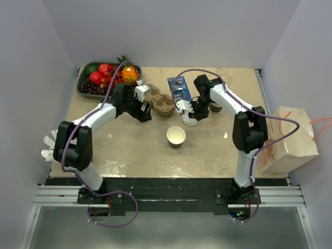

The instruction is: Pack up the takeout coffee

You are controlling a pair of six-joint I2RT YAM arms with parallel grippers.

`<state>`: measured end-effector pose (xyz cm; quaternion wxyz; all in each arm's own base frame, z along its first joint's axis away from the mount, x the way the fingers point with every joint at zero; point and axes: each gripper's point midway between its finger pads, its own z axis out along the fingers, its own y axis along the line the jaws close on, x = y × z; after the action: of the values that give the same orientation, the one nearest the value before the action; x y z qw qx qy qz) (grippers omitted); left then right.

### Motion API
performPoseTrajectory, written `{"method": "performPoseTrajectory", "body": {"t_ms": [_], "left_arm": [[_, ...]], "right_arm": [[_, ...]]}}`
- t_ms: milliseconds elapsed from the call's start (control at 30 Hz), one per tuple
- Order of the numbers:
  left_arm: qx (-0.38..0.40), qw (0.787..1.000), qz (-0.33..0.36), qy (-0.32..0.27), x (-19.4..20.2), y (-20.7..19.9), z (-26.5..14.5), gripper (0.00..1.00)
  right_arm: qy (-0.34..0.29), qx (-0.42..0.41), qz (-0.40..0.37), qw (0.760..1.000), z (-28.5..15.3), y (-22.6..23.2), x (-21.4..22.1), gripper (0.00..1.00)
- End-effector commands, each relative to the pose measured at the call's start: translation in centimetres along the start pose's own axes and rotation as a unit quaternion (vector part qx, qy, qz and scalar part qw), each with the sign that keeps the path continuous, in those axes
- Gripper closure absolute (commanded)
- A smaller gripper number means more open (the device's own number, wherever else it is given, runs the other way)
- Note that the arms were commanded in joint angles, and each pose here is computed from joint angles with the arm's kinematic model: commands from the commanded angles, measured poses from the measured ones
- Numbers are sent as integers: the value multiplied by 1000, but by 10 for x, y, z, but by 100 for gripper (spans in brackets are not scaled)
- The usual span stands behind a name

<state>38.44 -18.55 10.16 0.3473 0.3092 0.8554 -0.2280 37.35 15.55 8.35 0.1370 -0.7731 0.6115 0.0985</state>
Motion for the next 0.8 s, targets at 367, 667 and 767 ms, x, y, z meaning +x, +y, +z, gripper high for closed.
{"method": "performPoseTrajectory", "body": {"t_ms": [367, 667, 767], "left_arm": [[-11, 1000, 2, -5, -1, 11, -11, 11], [-10, 1000, -2, -4, -1, 11, -10, 11], [-9, 1000, -3, -6, -2, 11, -10, 11]], "right_arm": [[-15, -44, -60, 997, -3, 9, -12, 71], [-13, -28, -50, 998, 2, 1, -13, 72], [-11, -34, -50, 998, 6, 3, -12, 73]]}}
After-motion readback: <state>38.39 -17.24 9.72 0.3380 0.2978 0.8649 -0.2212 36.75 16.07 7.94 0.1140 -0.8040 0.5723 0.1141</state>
